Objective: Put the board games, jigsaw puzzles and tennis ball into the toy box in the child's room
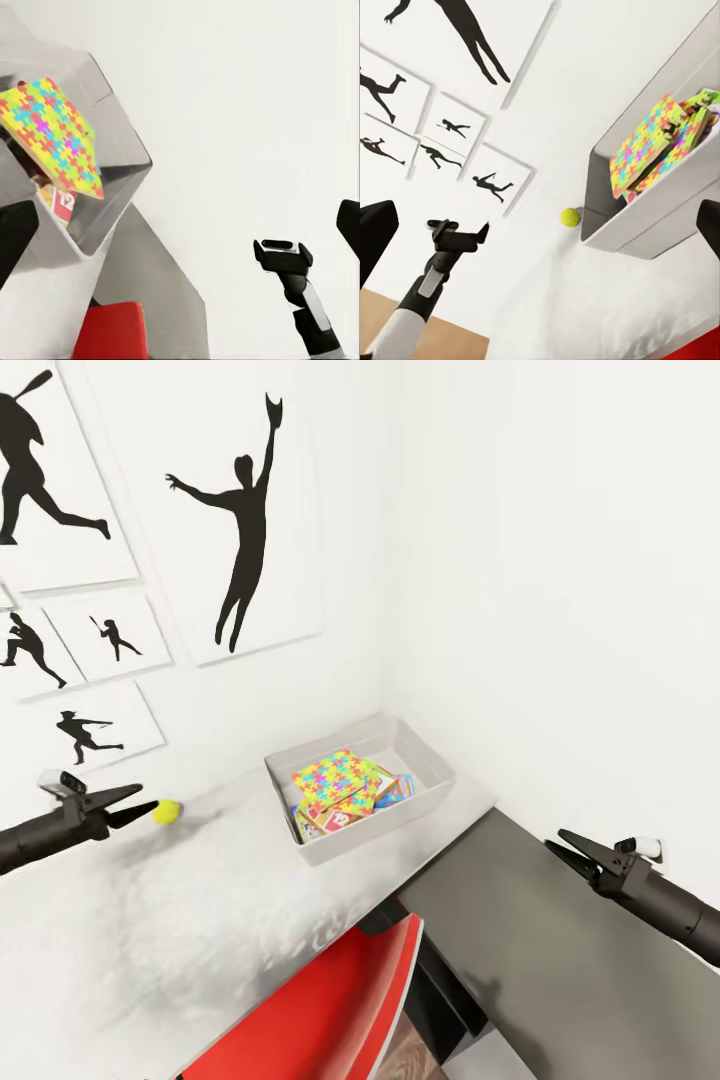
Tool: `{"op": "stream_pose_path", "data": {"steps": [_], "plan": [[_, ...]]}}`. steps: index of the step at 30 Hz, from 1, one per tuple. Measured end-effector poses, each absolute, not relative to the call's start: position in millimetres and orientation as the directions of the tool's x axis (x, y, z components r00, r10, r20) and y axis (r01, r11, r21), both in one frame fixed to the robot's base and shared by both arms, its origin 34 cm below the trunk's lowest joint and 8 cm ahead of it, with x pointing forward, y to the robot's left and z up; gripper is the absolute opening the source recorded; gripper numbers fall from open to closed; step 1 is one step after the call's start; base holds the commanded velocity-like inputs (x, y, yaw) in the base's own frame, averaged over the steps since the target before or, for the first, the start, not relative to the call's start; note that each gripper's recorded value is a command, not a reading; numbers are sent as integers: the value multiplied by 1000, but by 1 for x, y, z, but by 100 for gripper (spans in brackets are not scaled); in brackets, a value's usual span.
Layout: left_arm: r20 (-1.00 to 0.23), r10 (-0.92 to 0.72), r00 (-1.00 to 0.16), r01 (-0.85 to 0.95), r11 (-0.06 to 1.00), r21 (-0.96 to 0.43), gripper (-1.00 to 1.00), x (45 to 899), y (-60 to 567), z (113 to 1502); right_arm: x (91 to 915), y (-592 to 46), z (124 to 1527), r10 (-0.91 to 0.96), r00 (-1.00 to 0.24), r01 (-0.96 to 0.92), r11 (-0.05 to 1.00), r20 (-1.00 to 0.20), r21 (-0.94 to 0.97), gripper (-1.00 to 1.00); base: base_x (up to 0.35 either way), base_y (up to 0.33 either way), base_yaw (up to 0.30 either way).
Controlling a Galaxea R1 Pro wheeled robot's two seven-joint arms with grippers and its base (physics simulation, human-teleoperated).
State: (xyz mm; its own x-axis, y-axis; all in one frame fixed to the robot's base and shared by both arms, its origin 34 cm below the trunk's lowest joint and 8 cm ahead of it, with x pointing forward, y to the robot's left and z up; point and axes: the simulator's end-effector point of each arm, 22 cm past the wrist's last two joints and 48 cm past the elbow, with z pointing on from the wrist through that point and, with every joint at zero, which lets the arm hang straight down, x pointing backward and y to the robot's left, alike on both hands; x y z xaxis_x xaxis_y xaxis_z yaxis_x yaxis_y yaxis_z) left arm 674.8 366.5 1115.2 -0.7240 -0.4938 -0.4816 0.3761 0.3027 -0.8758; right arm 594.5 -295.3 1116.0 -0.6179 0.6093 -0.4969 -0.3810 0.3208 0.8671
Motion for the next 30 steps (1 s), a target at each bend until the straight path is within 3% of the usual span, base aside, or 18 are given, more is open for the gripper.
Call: {"op": "stream_pose_path", "data": {"steps": [9, 17, 30], "plan": [[-518, -535, -667, 376, 358, -855, 100, 633, 405, 1094, 593, -296, 1124, 611, -608, -395, 321, -507, 861, 100, -195, -119, 161], [-535, -534, -655, 395, 362, -844, 100, 632, 404, 1101, 592, -296, 1128, 611, -602, -403, 323, -514, 856, 100, -44, -13, 197], [-539, -534, -651, 398, 365, -842, 100, 631, 405, 1103, 594, -294, 1128, 627, -586, -407, 320, -513, 856, 100, -49, 33, 20]]}}
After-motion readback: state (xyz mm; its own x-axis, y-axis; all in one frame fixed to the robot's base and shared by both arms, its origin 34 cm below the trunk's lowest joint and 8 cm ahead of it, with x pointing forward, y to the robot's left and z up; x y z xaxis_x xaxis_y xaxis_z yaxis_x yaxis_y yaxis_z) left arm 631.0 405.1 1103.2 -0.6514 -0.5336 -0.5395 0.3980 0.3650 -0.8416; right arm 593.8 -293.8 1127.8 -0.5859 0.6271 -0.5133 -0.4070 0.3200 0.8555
